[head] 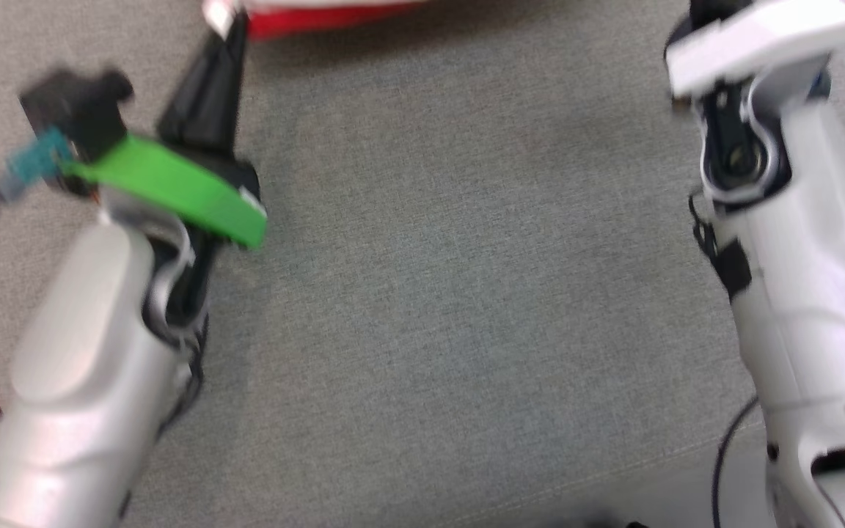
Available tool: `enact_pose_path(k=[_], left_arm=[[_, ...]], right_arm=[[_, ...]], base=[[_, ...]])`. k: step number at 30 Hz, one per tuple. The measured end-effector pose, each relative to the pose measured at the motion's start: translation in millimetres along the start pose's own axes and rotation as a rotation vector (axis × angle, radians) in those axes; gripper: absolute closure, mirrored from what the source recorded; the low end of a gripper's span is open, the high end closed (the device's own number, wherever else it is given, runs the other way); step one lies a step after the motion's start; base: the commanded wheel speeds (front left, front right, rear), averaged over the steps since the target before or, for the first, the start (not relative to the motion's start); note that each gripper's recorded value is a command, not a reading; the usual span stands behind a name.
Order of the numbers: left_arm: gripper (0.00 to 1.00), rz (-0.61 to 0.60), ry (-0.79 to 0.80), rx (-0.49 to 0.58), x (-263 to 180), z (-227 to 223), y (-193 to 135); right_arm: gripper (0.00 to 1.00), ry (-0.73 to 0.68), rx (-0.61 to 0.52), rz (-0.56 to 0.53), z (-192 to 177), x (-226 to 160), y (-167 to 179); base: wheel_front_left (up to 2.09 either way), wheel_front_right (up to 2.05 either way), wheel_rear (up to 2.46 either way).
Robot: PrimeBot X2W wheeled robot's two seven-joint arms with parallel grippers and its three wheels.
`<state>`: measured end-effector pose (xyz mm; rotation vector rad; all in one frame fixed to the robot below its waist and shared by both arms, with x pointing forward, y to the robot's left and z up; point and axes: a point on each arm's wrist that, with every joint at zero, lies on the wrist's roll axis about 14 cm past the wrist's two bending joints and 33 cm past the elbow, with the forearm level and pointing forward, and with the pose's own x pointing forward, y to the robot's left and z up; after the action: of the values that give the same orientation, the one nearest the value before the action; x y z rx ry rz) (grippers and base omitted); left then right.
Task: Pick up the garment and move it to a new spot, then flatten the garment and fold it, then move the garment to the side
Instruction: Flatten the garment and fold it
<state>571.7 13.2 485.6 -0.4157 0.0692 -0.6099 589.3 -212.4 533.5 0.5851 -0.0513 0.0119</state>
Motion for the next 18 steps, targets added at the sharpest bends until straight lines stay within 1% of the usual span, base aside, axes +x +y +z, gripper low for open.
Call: enact_pose_path(k=[2,5,10,13,15,16,18], left_arm=[[1.00,0.020,0.062,-0.071,-34,-36,-9],[1.00,0.048,0.135,-0.145,-83,-71,-26],[1.00,0.121,0.185,-0.257,-154,-94,-51],[1.00,0.181,0.213,-0.285,-197,-100,-65],[1.00,0.218,0.203,-0.332,-218,-97,-73],[1.00,0.232,0.194,-0.349,-226,-94,-77],[1.00,0.243,0.170,-0.366,-236,-85,-84]], right_arm=[[1.00,0.072,-0.016,-0.049,-22,-38,-25],[1.00,0.172,-0.005,-0.110,-51,-96,-50],[1.00,0.329,0.010,-0.165,-85,-192,-68],[1.00,0.404,0.018,-0.192,-93,-249,-73],[1.00,0.413,0.037,-0.206,-90,-275,-73],[1.00,0.416,0.036,-0.203,-86,-285,-71],[1.00,0.397,0.039,-0.190,-75,-292,-65]], base=[[0.00,0.00,0.00],[0.00,0.00,0.00],[0.00,0.00,0.00],[0.00,0.00,0.00],[0.00,0.00,0.00],[0.00,0.00,0.00],[0.00,0.00,0.00]])
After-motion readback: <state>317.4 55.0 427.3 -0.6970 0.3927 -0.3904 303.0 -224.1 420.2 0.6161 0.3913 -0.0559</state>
